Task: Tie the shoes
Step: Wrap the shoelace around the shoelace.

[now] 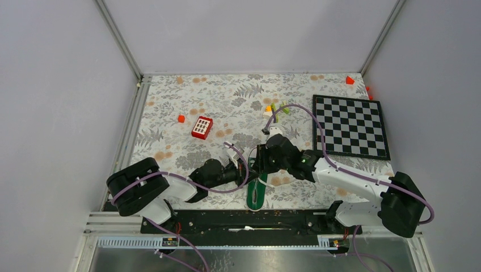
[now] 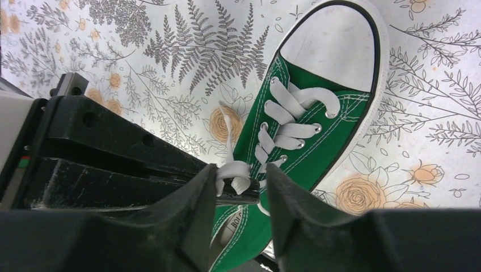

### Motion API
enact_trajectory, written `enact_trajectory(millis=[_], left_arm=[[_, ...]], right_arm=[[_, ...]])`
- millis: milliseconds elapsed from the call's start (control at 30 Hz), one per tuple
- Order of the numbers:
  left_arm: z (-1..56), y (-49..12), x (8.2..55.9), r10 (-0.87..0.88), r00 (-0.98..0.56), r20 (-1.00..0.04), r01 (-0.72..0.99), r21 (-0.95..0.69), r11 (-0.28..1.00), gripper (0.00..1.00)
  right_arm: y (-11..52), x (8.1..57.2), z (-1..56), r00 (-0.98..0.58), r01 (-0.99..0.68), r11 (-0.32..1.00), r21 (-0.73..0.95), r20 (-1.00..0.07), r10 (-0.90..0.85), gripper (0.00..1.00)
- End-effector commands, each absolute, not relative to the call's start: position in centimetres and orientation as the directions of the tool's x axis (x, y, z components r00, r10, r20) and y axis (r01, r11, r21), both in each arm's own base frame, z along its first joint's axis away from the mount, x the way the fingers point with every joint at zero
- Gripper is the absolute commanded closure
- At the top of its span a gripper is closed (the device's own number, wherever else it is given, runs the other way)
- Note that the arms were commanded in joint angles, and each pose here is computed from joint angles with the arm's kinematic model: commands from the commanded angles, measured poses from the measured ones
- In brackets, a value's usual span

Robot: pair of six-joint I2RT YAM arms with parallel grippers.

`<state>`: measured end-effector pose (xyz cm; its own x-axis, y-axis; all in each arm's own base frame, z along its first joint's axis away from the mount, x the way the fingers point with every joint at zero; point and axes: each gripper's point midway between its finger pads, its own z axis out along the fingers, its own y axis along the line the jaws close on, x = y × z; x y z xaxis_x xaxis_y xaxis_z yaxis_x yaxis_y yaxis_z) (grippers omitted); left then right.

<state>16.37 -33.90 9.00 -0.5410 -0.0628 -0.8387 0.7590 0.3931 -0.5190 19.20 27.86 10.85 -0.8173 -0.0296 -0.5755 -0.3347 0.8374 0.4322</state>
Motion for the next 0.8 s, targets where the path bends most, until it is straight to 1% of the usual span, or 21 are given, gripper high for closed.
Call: enact_trajectory(millis=[0, 133, 167, 233, 333, 767], left_arm=[[12.2, -34.8, 16.8, -0.122, -0.481, -0.868, 0.800, -0.491, 0.344, 1.00], [12.2, -34.6, 16.7, -0.122, -0.478, -0.870, 0.801, -0.488, 0.347, 1.00], [12.2, -34.6, 16.7, -0.122, -0.477, -0.870, 0.801, -0.488, 0.348, 1.00], [12.2, -34.6, 16.7, -0.123, -0.476, -0.871, 0.801, -0.487, 0.347, 1.00], [12.1, -34.6, 16.7, -0.121, -0.478, -0.870, 0.801, -0.489, 0.347, 1.00], [11.3, -34.6, 16.1, -0.090, -0.494, -0.865, 0.805, -0.494, 0.329, 1.00]], right_arm=[[28.2, 19.4, 11.5, -0.802, -0.347, 0.841, 0.415, -0.597, -0.036, 0.62], [28.1, 19.5, 11.7, -0.794, -0.347, 0.841, 0.415, -0.607, -0.029, 0.73], [28.1, 19.6, 11.7, -0.793, -0.348, 0.841, 0.415, -0.609, -0.028, 0.77], [28.1, 19.6, 11.9, -0.790, -0.349, 0.839, 0.418, -0.612, -0.024, 0.89], [28.0, 19.6, 11.9, -0.789, -0.346, 0.841, 0.416, -0.614, -0.021, 1.00], [26.8, 20.5, 13.0, -0.747, -0.317, 0.861, 0.397, -0.664, 0.030, 1.00]])
